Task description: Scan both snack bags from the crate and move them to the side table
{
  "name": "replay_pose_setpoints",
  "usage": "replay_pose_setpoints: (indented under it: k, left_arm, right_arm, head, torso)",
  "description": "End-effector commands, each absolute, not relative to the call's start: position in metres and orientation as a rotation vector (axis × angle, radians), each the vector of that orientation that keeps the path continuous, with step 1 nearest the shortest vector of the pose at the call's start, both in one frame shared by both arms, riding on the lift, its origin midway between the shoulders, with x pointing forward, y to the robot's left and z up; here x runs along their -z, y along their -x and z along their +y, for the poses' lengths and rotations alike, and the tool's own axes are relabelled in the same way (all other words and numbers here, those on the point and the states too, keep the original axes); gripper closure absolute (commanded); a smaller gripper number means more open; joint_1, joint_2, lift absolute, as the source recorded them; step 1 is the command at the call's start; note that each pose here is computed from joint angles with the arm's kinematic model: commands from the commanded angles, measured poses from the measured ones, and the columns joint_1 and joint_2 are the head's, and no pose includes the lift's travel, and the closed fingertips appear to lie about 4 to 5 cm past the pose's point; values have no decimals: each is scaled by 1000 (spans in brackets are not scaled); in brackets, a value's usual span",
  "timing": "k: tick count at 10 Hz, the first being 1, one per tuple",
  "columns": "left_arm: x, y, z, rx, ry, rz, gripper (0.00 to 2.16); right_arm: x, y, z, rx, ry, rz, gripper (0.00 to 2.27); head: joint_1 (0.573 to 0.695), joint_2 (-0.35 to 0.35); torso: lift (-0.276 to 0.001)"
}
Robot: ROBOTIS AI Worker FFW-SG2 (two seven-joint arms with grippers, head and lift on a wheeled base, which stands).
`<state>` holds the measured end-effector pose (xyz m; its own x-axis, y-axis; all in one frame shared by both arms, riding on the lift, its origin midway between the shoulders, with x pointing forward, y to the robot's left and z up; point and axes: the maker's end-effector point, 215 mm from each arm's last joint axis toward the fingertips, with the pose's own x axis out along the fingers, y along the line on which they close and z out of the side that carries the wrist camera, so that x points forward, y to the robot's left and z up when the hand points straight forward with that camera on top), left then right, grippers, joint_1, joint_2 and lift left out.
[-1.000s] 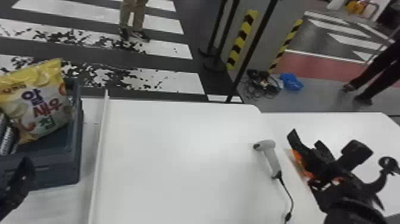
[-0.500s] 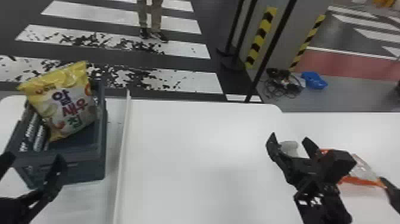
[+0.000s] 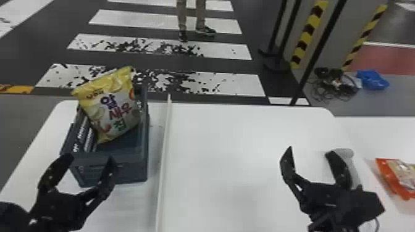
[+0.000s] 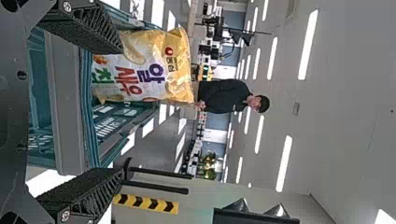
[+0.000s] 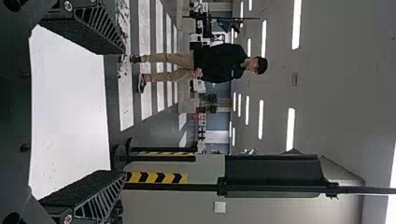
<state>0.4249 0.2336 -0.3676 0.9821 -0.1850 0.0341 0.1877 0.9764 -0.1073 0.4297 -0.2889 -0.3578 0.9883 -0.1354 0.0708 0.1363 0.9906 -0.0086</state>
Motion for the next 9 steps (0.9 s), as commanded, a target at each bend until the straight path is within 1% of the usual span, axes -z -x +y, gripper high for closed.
replay_pose_setpoints:
  k: [1,2,4,6,7,9]
  left_arm:
    - [368,-428,228,195,111,-17,100]
    - [369,-428,224,197,107,-14,100]
    - [367,-432,217,204,107,16,100]
    - [361,-433,210,232,102,88,100]
    - [363,-434,213,239,93,134,97]
    - [355,-445,228,245,66,179,100]
  right_arm:
    - [369,-423,-263,103,11,-68,76]
    - [375,-420,-255,99,-3,-63,76]
    - [385,-416,-249,87,-7,-51,76]
    - [394,-414,-251,93,-8,-35,76]
    - [399,-412,-254,97,-8,-27,76]
    - [405,-412,-257,101,-9,-16,76]
  head:
    - [695,-80]
    - [695,-58]
    - [695,-41]
    - [695,-43]
    - [695,-51]
    - [695,-54]
  torso:
    - [-99]
    - [-99]
    - [-99]
    - [-99]
    - [-99]
    - [-99]
